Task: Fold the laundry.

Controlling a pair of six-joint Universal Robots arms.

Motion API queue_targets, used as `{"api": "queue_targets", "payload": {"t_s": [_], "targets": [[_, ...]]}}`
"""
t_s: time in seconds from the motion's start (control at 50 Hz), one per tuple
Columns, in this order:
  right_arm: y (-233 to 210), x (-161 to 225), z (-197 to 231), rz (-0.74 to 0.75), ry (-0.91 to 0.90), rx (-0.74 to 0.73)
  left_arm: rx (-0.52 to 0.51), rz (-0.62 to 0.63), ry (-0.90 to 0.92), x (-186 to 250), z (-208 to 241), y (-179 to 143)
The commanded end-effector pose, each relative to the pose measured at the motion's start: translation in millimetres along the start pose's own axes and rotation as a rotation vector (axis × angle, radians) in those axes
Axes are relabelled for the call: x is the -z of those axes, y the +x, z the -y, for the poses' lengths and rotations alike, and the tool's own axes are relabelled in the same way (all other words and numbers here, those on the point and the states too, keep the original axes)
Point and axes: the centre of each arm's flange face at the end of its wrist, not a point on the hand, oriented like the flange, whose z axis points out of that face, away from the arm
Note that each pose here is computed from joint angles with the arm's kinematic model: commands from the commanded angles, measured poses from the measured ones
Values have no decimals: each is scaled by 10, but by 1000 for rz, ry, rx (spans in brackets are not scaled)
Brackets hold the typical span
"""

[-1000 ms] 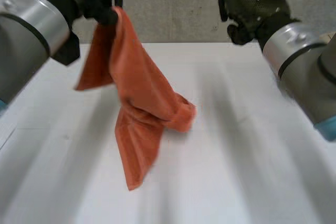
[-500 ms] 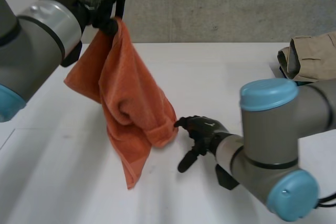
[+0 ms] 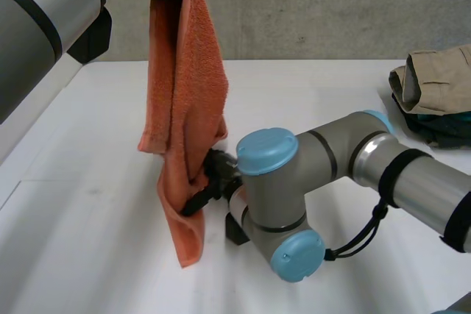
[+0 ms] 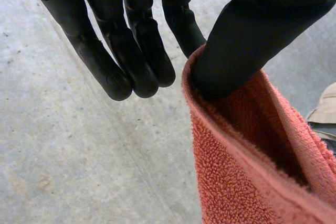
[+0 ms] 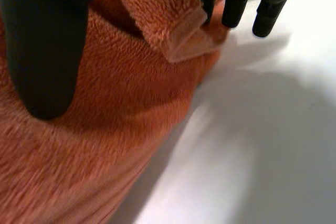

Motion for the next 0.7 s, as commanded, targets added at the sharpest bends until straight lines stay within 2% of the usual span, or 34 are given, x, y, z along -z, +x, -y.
{"api": "queue_targets", "payload": {"t_s": [0.02,0.08,0.14,0.16,0.22,0.24,0.3,0.32,0.4,0.52,0.54,0.62,0.7], "targets": [[-50,77,-100,38,-96,-63,-4,43,-3,-100,-26,-89],[47,47,19,15,-64,-60,-6,50,-6,-97,-25,-113],[229,74,391,-55,22,-5,-10,73,-12,-103,-42,-179],[323,143,645,-95,68,53,-14,94,-17,-106,-55,-243],[420,290,1010,-136,129,178,-28,137,-21,-99,-60,-380],[444,408,1257,-150,175,278,-37,170,-28,-93,-78,-487],[418,630,1674,-159,263,446,-52,203,-58,-79,-154,-626],[429,738,1896,-167,303,555,-70,222,-91,-79,-251,-716],[478,941,2210,-207,318,680,-117,212,-215,-74,-628,-808],[661,830,2208,-193,204,719,-115,99,-426,-4,-1336,-662],[764,728,2139,-187,160,732,-102,57,-488,-3,-1587,-568],[1056,447,1918,-207,68,805,-83,-19,-589,-29,-2128,-293],[1308,212,1624,-221,-26,918,-96,-14,-626,-107,-2521,-137]]}}
